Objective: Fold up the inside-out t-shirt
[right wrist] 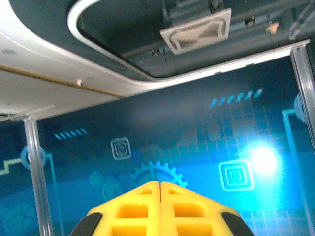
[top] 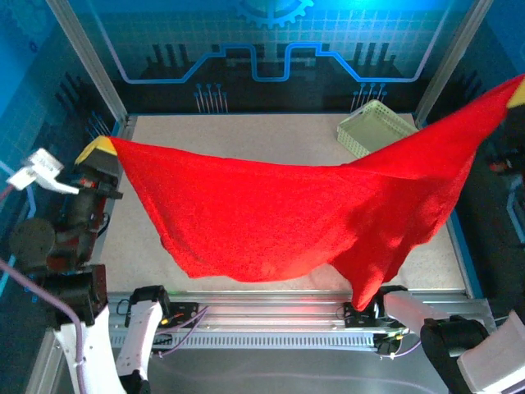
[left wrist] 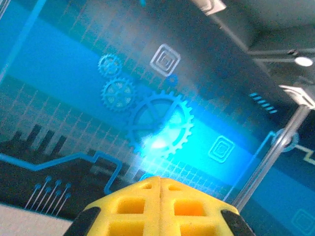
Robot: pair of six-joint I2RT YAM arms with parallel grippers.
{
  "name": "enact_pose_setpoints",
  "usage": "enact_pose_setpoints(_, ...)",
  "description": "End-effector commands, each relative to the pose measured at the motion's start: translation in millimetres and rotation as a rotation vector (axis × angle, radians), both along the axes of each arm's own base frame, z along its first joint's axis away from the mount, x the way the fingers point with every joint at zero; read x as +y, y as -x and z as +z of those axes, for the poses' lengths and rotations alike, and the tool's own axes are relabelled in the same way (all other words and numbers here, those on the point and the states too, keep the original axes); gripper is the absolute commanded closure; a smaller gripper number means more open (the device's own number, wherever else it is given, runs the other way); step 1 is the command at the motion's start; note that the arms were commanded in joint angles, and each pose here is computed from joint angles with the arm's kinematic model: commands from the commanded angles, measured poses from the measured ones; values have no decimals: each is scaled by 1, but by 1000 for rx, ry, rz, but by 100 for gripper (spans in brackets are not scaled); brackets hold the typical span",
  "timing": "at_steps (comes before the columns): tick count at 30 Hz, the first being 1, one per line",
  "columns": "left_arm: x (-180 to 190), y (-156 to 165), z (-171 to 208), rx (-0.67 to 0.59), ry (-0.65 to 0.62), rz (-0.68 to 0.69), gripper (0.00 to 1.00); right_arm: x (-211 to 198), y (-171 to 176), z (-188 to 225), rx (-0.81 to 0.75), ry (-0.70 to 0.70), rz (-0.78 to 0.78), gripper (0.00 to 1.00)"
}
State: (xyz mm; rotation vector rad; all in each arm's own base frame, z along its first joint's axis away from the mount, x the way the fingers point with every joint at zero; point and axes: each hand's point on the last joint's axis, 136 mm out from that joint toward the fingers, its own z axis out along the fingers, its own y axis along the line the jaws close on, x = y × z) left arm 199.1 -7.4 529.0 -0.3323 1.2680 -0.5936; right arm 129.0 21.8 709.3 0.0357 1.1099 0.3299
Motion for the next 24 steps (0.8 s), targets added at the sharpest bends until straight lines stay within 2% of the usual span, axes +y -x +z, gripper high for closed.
enact_pose_setpoints(1, 20, -79, -84, 310, 32, 21, 100, 4, -105, -43, 193, 27, -28, 100)
enact_pose_setpoints(4, 20, -129, -148, 513, 89, -47, 100, 9, -165, -91, 351, 23, -16, 100)
enact_pose_setpoints(6, 19, -146, -173, 593, 127, -74, 100, 11, -192, -118, 420, 14, -10, 100)
enact_pose_setpoints(9, 20, -163, -188, 653, 151, -94, 100, 15, -219, -150, 498, 11, 2, 100)
enact_pose_setpoints(12, 16, -169, -172, 631, 139, -125, 100, 17, -229, -160, 541, 14, 9, 100)
enact_pose_setpoints(15, 12, -154, -128, 523, 91, -128, 100, 15, -212, -137, 494, 14, 6, 100)
enact_pose_setpoints(21, 7, -74, -42, 156, 26, -54, 100, 4, -121, -59, 256, 7, -24, 100)
enact_pose_setpoints(24, 9, -39, -19, 51, 11, 1, 100, -4, -82, -34, 159, 1, -55, 100)
